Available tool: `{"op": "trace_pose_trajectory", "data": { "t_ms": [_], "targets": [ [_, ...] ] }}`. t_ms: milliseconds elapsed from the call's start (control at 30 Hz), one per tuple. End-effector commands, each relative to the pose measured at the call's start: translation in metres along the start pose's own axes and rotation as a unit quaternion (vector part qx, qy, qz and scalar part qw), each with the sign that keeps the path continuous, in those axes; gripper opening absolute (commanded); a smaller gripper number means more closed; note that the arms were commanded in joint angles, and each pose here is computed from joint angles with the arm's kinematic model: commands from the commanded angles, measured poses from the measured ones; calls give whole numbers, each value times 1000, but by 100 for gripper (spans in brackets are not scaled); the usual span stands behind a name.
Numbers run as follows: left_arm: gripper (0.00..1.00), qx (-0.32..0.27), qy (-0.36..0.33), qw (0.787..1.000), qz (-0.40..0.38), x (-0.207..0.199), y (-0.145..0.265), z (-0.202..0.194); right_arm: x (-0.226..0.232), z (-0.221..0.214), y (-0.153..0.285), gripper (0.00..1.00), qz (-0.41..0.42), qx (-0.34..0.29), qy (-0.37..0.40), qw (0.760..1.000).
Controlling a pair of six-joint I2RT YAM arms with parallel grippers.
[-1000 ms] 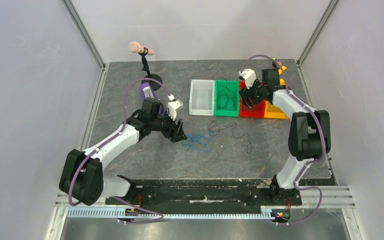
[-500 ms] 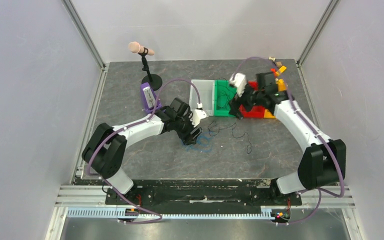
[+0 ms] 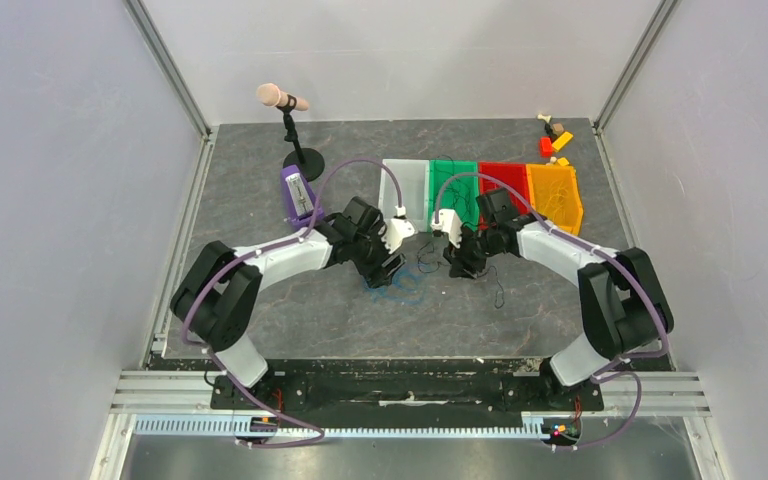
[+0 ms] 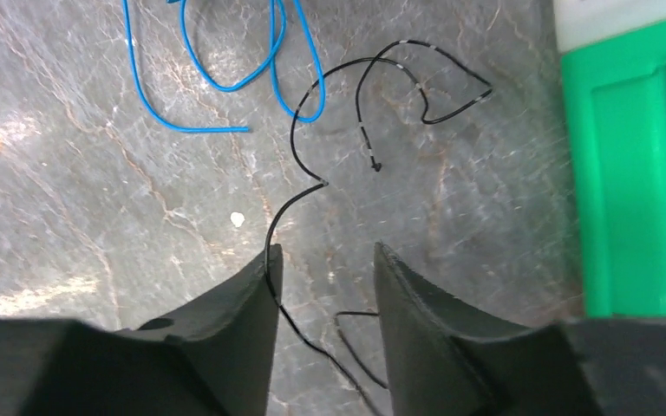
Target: Untangle the cables
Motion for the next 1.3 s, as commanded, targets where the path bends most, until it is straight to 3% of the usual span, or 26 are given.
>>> {"op": "trace_pose_trajectory", "data": {
  "t_ms": [0, 167, 400, 467, 700, 1033, 1267],
  "targets": [
    [76, 16, -42, 998, 53, 18, -8, 14, -6, 19, 11, 37, -32, -34, 23, 999],
    [63, 66, -39, 995, 69, 26, -16, 2, 6, 49, 42, 1, -48, -89, 14, 995],
    [12, 99, 1, 991, 90, 44, -1, -21, 18, 90, 117, 0, -90, -166, -18, 982],
    [2, 105, 8, 990, 91, 50, 8, -30, 12, 99, 151, 0, -128, -195, -34, 972],
    [2, 144, 5, 986, 83, 45, 22, -72, -6, 112, 242, 0, -252, -235, -33, 938],
    [2, 161, 14, 983, 86, 49, 35, -93, -33, 91, 289, 0, -298, -266, -92, 912],
    [2, 172, 14, 982, 82, 51, 42, -109, -48, 82, 335, 0, -347, -285, -91, 889]
  ]
}}
Point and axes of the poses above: each gripper's point midway between its finger pads, its own y axis back along the fingers, its own x axis along the line the jaws close on, z = x × y, the point moved 6 cm from there along y, back along the fingers, and after that the axes turned 4 degrees about y, right-handed, at the moved point
